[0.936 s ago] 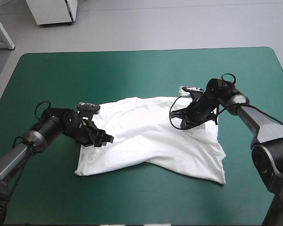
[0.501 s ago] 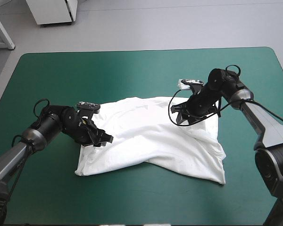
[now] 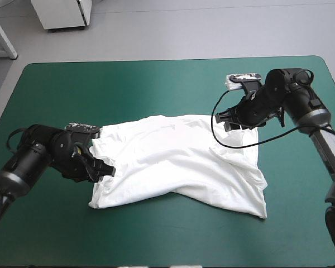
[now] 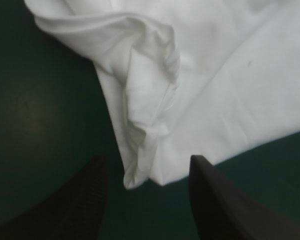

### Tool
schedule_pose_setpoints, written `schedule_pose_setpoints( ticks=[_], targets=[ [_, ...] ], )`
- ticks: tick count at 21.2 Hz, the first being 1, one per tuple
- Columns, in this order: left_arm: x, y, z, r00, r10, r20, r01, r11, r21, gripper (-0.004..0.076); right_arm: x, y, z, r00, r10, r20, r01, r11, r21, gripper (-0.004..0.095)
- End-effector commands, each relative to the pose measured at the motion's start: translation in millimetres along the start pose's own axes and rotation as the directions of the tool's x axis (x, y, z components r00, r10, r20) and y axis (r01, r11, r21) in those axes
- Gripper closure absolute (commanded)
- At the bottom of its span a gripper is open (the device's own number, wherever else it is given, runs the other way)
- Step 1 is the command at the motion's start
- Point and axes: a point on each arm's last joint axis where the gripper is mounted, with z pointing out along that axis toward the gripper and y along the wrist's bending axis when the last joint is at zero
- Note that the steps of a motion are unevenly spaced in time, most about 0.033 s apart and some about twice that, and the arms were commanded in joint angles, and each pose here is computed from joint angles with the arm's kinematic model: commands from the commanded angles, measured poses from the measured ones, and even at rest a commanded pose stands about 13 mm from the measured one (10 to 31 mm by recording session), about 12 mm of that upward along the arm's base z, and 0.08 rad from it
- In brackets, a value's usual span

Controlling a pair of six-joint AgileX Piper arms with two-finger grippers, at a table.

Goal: Fold the cloth

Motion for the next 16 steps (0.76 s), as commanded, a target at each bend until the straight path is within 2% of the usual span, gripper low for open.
schedule_pose_setpoints(
  ticks=[1,3,10,16],
  targets=[
    [22,-3,-18,0.997,-0.071,0.039,0.070,0.997,0.018,0.0375,7,8,-44,0.994,-0.016,0.111,0.017,1.000,-0.007,0.0421],
    [33,-5,-8,0.996,-0.089,0.011,0.089,0.996,0.015,0.0405,9,9,-50,0.992,-0.007,0.126,0.008,1.000,-0.008,0.0421],
    [55,-7,43,0.986,-0.167,-0.003,0.167,0.986,-0.021,0.0407,14,11,-63,0.988,-0.003,0.156,0.005,1.000,-0.011,0.0422],
    [48,-8,62,0.983,-0.184,0.005,0.184,0.983,-0.018,0.0407,14,11,-64,0.987,-0.006,0.159,0.007,1.000,-0.004,0.0422]
  ],
)
